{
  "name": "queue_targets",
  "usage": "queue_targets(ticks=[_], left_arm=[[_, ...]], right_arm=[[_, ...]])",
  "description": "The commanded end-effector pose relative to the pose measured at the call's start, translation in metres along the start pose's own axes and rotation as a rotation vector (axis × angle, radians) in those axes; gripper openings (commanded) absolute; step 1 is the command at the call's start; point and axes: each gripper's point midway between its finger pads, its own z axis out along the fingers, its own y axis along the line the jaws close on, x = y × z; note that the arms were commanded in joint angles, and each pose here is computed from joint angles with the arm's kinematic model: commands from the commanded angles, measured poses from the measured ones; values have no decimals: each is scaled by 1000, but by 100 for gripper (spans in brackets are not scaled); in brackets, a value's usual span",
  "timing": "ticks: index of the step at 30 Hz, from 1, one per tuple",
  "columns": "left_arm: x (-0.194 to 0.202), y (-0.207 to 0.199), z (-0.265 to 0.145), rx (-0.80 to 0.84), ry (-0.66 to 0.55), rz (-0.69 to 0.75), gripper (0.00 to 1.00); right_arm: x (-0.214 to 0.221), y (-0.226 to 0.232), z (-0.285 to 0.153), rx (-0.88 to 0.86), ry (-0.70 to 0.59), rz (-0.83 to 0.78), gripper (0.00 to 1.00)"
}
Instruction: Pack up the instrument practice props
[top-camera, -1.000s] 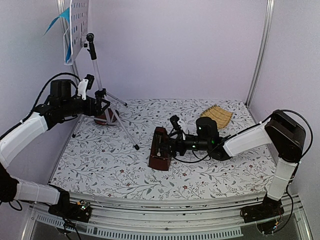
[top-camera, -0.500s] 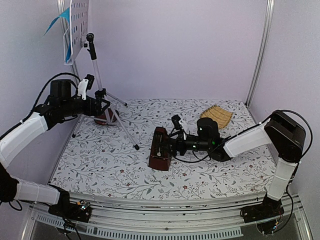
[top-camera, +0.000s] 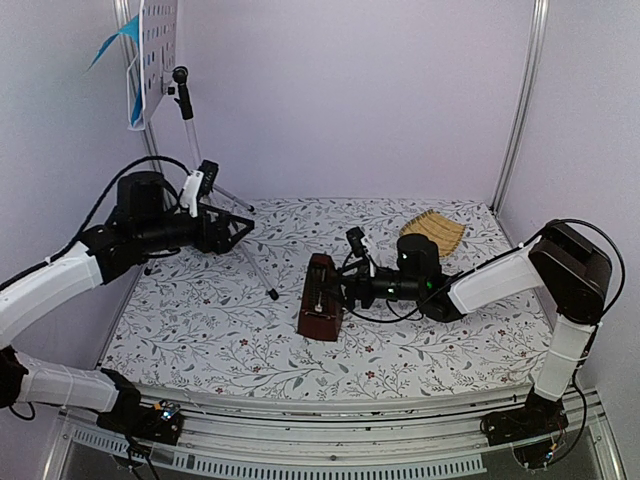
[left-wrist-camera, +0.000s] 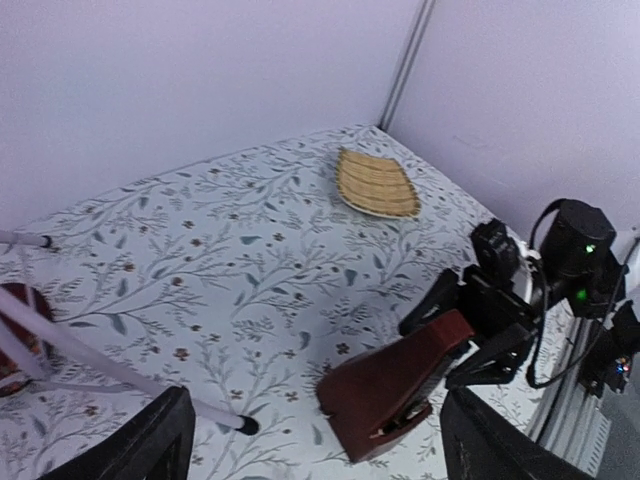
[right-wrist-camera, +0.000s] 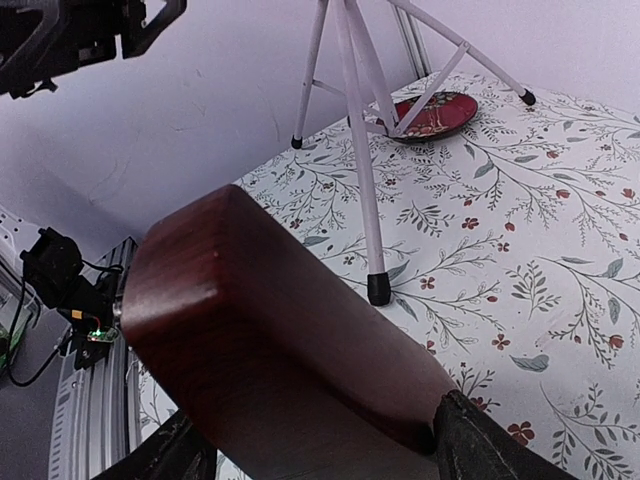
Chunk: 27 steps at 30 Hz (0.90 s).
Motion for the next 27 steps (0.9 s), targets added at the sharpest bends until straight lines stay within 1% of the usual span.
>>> queue_targets(ticks=[1,5,11,18,27], left_arm=[[26,-19,25,60,-4,-67,87],[41,-35,44,142,0,-106,84],[61,-45,62,184,39,-130,83],[73,-44,67,185,56,-138,83],[81,-54,71,239,54,-124,81]], right_arm=[[-5,-9,2,22,-10,23,75],[-5,-10,5,24,0,27,75],[-5,-12,9,31,4,30,75],[-8,-13,11,31,4,24,76],[-16,-14,10,50,-7,26,79]])
